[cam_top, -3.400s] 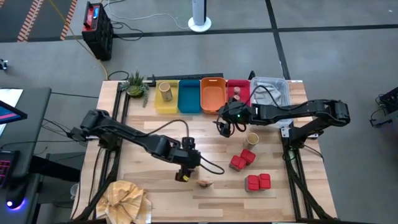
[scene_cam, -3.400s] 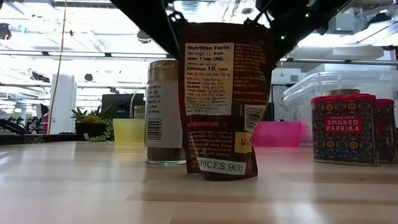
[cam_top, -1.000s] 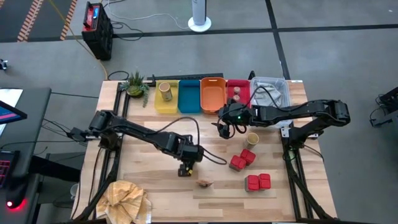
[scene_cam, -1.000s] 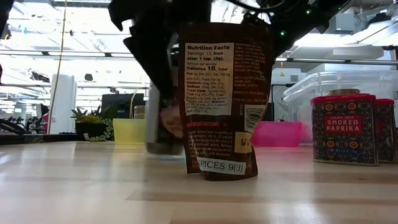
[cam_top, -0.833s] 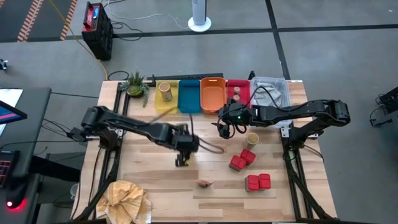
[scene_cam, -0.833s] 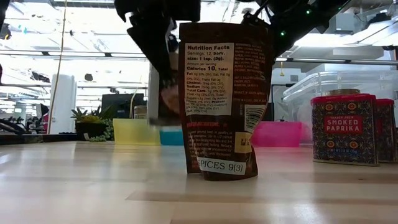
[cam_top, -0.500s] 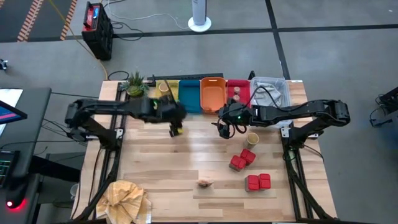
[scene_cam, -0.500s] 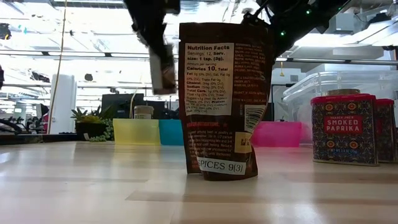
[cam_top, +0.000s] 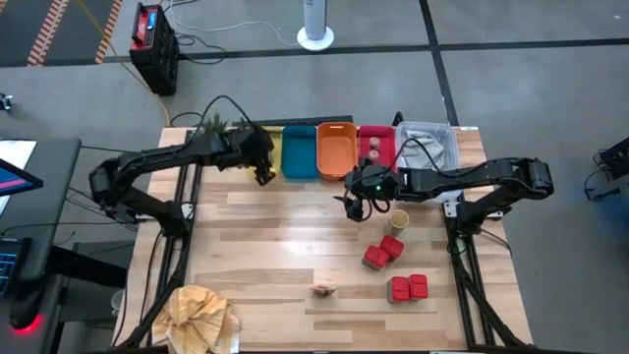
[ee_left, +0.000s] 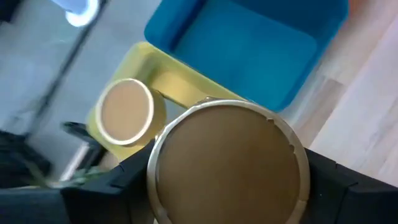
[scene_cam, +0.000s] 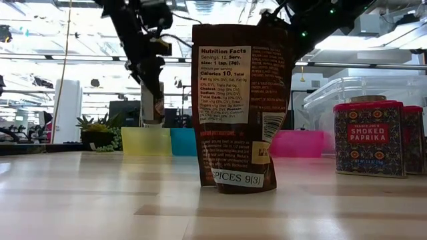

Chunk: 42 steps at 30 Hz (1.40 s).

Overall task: Sort spices by type
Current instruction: Put the bottom gold spice bottle into the yellow bin, then put the gold spice bottle into the yellow bin

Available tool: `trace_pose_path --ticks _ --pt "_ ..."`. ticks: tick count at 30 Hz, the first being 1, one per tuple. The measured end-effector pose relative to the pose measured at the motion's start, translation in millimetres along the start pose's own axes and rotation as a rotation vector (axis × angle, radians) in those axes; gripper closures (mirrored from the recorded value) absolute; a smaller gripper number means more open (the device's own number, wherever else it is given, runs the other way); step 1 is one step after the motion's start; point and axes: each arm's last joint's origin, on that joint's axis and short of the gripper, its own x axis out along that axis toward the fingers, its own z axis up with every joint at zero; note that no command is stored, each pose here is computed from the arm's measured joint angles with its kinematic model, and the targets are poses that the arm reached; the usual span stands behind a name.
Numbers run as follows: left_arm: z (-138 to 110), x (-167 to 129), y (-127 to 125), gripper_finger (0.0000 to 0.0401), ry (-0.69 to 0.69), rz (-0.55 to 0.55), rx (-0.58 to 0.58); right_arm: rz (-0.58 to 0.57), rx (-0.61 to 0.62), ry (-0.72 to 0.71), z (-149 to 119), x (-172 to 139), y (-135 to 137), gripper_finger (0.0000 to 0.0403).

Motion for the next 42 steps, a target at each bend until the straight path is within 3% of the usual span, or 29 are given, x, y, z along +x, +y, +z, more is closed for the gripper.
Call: trace_pose_path --ticks 8,17,23,32,37,42 --pt "-12 21 33 0.0136 0.046 -0.007 -0.117 0.014 -0.008 -0.005 0 -1 5 0.0108" --pt "-27 36 34 0.0126 0.062 -0.090 -0.183 0.012 -0.006 -0.010 1 -1 4 0.0108" --pt "-31 38 32 0.0053 0.077 -0.092 -0.179 0.012 -0.005 -0.016 2 -1 4 0.0108" --pt "-8 19 29 0.0060 -0.007 -0.112 -0.093 0.012 -0.006 -0.012 1 -1 4 0.0108" --pt "13 -15 11 0.0064 -0.127 -0.186 0.021 0.013 -0.016 0.034 -3 -1 4 0.0108" --pt "10 -46 -50 0.0064 -0.198 -0.388 0.188 0.019 -0.017 0.090 -6 -15 3 0.0108"
